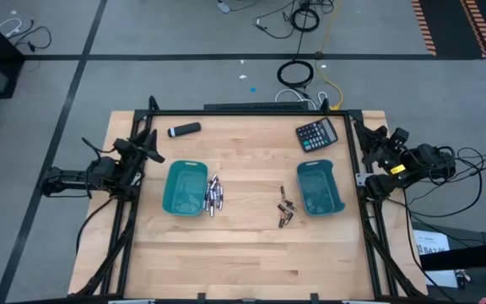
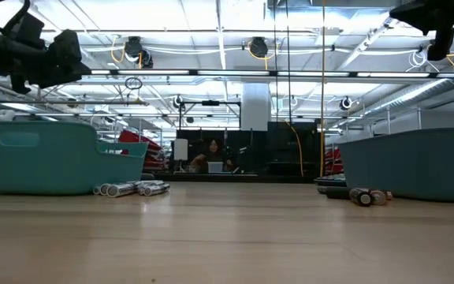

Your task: Sort batteries

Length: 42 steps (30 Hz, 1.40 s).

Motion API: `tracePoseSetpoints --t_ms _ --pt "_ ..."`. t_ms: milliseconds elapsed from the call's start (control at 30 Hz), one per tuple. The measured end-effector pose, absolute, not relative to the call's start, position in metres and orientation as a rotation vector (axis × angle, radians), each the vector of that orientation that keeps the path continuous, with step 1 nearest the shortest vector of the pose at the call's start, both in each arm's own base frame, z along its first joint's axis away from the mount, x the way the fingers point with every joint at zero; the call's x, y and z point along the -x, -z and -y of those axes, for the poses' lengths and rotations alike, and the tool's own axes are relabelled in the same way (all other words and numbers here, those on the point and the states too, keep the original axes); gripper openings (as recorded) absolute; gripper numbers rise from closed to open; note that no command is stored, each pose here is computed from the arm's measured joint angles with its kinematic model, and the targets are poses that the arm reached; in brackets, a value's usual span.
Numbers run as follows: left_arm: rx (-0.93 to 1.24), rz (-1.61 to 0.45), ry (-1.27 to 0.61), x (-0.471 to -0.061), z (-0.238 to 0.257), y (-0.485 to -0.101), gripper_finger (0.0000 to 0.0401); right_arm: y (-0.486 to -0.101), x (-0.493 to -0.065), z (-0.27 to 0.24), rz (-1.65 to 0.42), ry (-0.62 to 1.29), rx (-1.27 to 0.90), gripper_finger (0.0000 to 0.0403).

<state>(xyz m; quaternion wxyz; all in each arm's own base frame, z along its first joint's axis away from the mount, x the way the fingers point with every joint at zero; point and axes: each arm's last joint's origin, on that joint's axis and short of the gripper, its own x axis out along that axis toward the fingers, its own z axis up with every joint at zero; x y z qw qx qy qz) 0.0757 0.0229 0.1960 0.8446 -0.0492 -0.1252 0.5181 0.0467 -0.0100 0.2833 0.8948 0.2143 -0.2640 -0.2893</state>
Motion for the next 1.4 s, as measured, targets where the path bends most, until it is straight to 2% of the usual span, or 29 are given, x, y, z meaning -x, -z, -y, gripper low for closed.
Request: tracePoseSetpoints --t_ms 300,467,600,700,867,933,1167,1267,1400 --pt "0.105 0.274 -1.089 -0.075 -0.023 -0.197 0.0162 -0.282 -0.048 0.009 0.532 0.555 -0.415 0.0" --pt "0.034 0.275 -0.917 -0.079 -0.02 -0.206 0.0162 -0.28 -0.05 0.008 0.53 0.537 -0.467 0.0" --pt "0.013 0.167 -0.903 -0.085 -0.02 -0.221 0.0162 -0.279 -0.051 0.008 0.521 0.529 -0.477 0.0" --pt "0.019 0.051 -0.886 -0.096 -0.02 -0.233 0.0162 -0.283 -0.049 0.007 0.523 0.512 -0.386 0.0" --pt "-0.001 -0.19 -0.817 -0.138 -0.017 -0.244 0.0162 -0.29 -0.05 0.002 0.551 0.33 -0.251 0.0" --pt "-0.02 -0.275 -0.77 -0.16 -0.014 -0.248 0.0162 -0.29 -0.056 0.0 0.526 0.329 -0.231 0.0001" --pt "-0.086 -0.455 -0.644 -0.228 0.005 -0.272 0.0162 -0.285 -0.102 -0.011 0.332 0.461 -0.193 0.0044" --pt "-0.096 -0.505 -0.587 -0.239 0.023 -0.29 0.0162 -0.289 -0.126 -0.017 0.192 0.501 -0.147 0.0059" --pt "0.04 -0.623 -0.576 -0.237 0.043 -0.309 0.0162 -0.295 -0.152 -0.024 -0.015 0.552 -0.076 0.0072"
